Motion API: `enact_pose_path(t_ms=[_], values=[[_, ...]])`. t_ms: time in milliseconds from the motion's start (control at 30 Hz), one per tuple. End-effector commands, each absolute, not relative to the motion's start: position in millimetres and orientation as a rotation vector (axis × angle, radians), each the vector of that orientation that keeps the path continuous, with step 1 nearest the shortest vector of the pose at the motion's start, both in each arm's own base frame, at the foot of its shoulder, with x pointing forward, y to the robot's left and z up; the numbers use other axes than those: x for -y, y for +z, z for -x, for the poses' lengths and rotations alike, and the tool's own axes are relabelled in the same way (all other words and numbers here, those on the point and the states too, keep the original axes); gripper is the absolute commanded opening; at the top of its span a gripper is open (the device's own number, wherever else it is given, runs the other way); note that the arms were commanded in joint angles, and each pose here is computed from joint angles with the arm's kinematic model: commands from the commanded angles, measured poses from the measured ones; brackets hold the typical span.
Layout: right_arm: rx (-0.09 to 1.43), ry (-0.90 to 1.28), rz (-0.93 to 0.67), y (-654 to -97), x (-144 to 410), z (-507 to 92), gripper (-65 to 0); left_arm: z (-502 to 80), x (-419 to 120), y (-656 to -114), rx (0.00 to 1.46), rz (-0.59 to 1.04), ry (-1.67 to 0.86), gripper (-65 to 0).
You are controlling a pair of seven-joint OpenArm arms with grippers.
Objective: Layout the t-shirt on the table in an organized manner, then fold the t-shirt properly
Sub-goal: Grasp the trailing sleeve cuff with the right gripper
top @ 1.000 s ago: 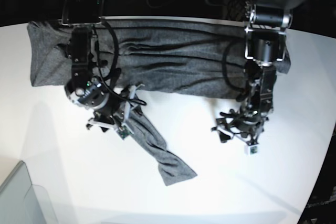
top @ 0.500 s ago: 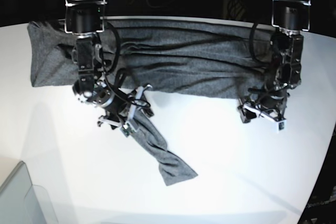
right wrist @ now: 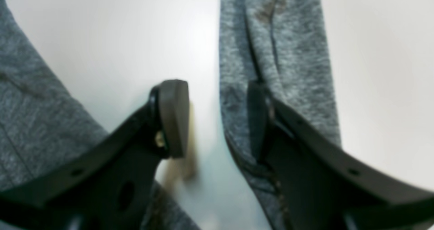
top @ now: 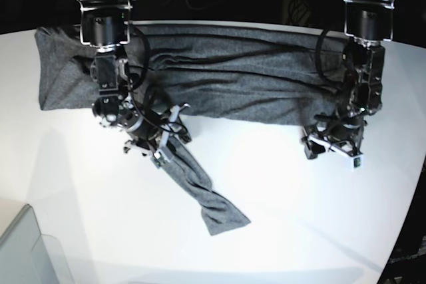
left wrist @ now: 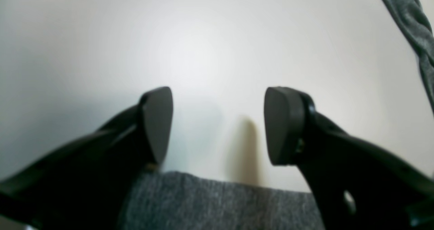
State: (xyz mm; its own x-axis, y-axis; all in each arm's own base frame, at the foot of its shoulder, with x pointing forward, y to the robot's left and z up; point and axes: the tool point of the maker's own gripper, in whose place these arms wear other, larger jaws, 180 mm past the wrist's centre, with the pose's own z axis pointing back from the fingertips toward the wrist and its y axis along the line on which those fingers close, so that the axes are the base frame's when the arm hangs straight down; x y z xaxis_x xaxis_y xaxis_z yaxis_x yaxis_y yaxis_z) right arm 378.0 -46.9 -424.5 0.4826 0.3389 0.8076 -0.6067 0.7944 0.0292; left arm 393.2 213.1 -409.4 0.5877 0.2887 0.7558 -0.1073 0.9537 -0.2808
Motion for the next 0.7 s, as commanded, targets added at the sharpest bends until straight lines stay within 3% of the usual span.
enact_pose_path(t_ms=[0,167,367,667], values=[[0.952,0.584,-0.334,-408,46,-393,-40.0,-407,-218,-389,0.98,0.214,0.222,-23.8],[0.939,0.584,-0.33,-412,50,-392,-43.4,-406,-217,-391,0.977,0.215,0.224,-23.8],[0.954,0.588,-0.323,-406,51,-399,-65.0,-405,-217,-392,0.974,0.216,0.225,-23.8],[1.066,0.618,-0.277,-362,54,-421,-65.0,-402,-216,-392,0.973,0.219,0.222,-23.8]])
